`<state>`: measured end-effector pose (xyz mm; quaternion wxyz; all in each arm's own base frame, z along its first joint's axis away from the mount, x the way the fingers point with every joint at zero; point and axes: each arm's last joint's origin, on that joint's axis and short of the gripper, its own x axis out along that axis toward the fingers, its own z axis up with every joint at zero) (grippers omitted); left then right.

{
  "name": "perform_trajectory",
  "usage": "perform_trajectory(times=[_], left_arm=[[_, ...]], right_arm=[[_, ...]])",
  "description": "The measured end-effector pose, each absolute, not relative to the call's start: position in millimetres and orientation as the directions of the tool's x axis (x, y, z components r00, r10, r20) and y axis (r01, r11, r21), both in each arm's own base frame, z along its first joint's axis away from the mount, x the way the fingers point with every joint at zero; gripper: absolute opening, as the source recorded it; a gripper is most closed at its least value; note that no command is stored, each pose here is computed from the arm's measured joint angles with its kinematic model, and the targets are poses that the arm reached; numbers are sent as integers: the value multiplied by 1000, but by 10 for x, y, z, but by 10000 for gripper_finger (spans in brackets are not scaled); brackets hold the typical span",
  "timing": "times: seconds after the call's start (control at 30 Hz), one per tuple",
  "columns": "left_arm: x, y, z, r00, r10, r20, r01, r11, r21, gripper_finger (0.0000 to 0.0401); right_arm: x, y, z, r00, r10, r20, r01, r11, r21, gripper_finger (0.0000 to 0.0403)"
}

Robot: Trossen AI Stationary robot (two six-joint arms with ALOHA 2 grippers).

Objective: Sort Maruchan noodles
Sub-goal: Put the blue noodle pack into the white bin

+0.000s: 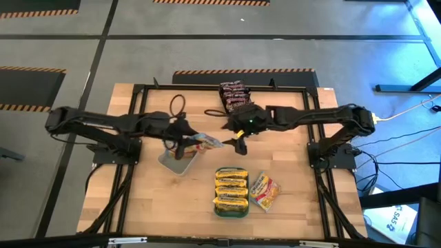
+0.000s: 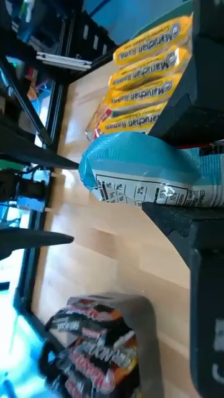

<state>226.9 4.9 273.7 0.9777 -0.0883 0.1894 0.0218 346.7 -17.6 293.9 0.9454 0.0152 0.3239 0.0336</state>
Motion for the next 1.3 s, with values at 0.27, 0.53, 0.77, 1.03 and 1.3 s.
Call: perform_trajectory(times=[0.27, 0.53, 0.77, 1.03, 1.3], left_arm=[[1861, -222, 2766, 955, 31, -294, -68, 991, -115, 115], [1579, -311, 2642, 981, 47, -187, -71, 989, -126, 116], [1409, -336, 2689, 994, 40, -104, -54, 989, -138, 116], [1272, -346, 2712, 995, 11, -101, -28, 985, -170, 125], [1113, -276, 2676, 973, 66, -223, -106, 979, -172, 176]], right_arm=[[3844, -3, 2926, 924, 140, -357, -115, 989, 89, 282], [4342, 187, 2906, 932, 145, -333, -104, 985, 137, 282], [4697, 360, 2835, 878, 114, -464, -70, 991, 111, 272], [4798, 383, 2797, 869, 73, -490, -32, 995, 92, 120], [4798, 401, 2786, 866, 72, -494, -20, 994, 111, 88]])
